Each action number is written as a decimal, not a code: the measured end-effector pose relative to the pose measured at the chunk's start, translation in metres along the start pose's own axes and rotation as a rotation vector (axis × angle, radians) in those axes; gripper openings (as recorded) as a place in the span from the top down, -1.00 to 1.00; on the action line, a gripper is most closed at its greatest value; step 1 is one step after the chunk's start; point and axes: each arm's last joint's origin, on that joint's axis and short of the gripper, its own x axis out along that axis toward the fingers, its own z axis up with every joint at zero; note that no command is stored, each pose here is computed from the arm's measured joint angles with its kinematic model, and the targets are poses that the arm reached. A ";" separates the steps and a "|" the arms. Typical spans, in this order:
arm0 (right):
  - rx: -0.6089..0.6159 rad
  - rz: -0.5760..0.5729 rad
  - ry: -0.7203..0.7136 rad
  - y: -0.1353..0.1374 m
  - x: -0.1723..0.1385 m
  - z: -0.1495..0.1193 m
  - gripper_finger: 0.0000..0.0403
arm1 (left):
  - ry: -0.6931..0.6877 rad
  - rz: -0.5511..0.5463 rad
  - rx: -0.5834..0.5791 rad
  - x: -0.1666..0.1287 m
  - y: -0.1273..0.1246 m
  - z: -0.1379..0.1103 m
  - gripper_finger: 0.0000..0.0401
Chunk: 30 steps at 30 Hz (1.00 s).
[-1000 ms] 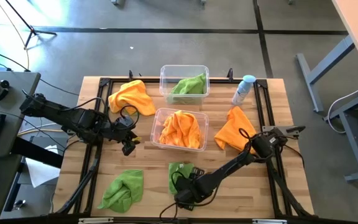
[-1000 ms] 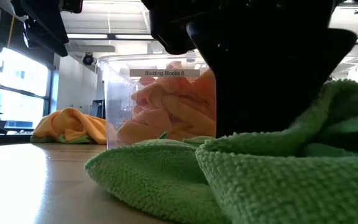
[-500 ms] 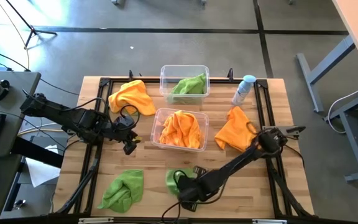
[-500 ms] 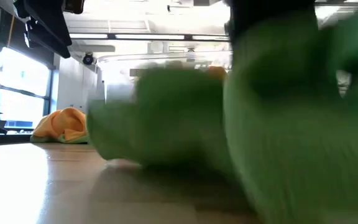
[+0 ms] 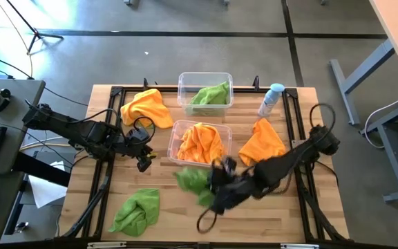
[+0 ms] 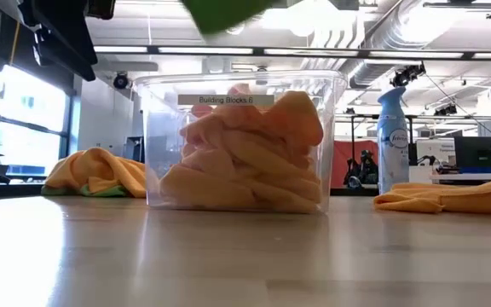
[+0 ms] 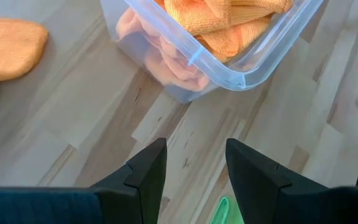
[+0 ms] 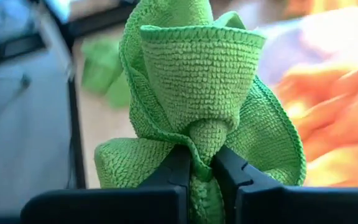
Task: Sort microfiber towel by color & place in baskets
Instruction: Put the green microfiber towel into the top transparent bin
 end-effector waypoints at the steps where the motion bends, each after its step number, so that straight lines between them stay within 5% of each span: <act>1: 0.018 -0.016 -0.031 -0.007 -0.006 0.007 0.89 | 0.000 0.000 0.011 0.000 0.000 0.000 0.23; 7: 0.068 -0.092 -0.133 -0.057 -0.020 0.045 0.92 | -0.007 -0.007 0.126 -0.003 0.002 0.000 0.23; 17: 0.152 -0.229 -0.141 -0.155 -0.001 0.093 0.94 | -0.067 0.018 0.210 -0.011 0.017 0.010 0.23; 30: 0.323 -0.248 -0.048 -0.293 0.020 0.117 0.95 | -0.123 0.072 0.133 -0.017 0.036 0.021 0.23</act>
